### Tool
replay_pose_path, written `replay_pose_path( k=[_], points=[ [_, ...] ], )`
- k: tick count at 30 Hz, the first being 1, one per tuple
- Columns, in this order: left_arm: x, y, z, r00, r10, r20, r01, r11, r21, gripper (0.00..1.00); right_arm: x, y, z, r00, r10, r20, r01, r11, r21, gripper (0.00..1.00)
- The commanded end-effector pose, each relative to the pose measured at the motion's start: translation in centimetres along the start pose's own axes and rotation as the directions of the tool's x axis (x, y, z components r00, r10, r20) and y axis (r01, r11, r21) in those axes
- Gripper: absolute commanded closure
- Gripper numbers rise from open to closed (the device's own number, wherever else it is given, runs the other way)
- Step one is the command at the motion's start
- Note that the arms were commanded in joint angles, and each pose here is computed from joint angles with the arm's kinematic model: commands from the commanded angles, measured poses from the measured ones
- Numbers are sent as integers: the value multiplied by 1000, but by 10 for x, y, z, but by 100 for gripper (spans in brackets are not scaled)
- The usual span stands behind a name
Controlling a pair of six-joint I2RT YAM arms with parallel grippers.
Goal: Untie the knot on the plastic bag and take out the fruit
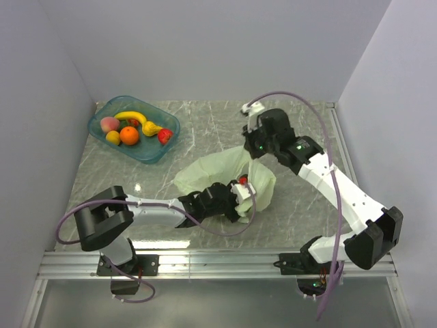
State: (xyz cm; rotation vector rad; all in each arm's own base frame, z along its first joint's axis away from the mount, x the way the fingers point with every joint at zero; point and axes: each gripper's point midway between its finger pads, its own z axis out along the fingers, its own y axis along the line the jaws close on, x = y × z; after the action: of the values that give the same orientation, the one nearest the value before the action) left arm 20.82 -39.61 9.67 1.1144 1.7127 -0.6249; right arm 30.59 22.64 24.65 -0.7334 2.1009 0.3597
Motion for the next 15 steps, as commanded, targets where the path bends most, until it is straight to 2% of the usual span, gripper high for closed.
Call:
replay_pose_path(
  k=[1, 3, 4, 5, 7, 10, 13, 14, 15],
  points=[
    [8, -46, -25, 991, -121, -49, 127, 982, 139, 37, -64, -52, -21, 959, 145, 243, -176, 978, 111, 100],
    [27, -67, -43, 984, -139, -113, 159, 969, 187, 38, -73, -95, -25, 929, 215, 302, -279, 942, 188, 100],
    [20, -73, -54, 978, -179, -104, 197, 960, 200, 41, -75, -110, -19, 911, 259, 321, -336, 917, 216, 100],
    [34, -82, -64, 971, -185, -149, 215, 953, 215, 43, -83, -122, -20, 895, 279, 348, -370, 901, 228, 100],
    [35, -88, -77, 954, -248, -167, 281, 935, 217, 49, -83, -143, -9, 870, 336, 360, -435, 867, 243, 100],
    [59, -90, -91, 921, -312, -235, 356, 918, 177, 54, -82, -146, 8, 870, 362, 335, -448, 864, 229, 100],
    [68, -82, -98, 902, -355, -247, 390, 914, 109, 50, -78, -125, 12, 884, 356, 303, -414, 897, 154, 100],
    [66, -80, -99, 902, -360, -239, 391, 915, 97, 47, -71, -116, 14, 893, 349, 283, -399, 906, 141, 80],
    [59, -79, -100, 903, -366, -225, 395, 913, 103, 44, -69, -109, 11, 899, 337, 280, -385, 913, 135, 65]
  ],
)
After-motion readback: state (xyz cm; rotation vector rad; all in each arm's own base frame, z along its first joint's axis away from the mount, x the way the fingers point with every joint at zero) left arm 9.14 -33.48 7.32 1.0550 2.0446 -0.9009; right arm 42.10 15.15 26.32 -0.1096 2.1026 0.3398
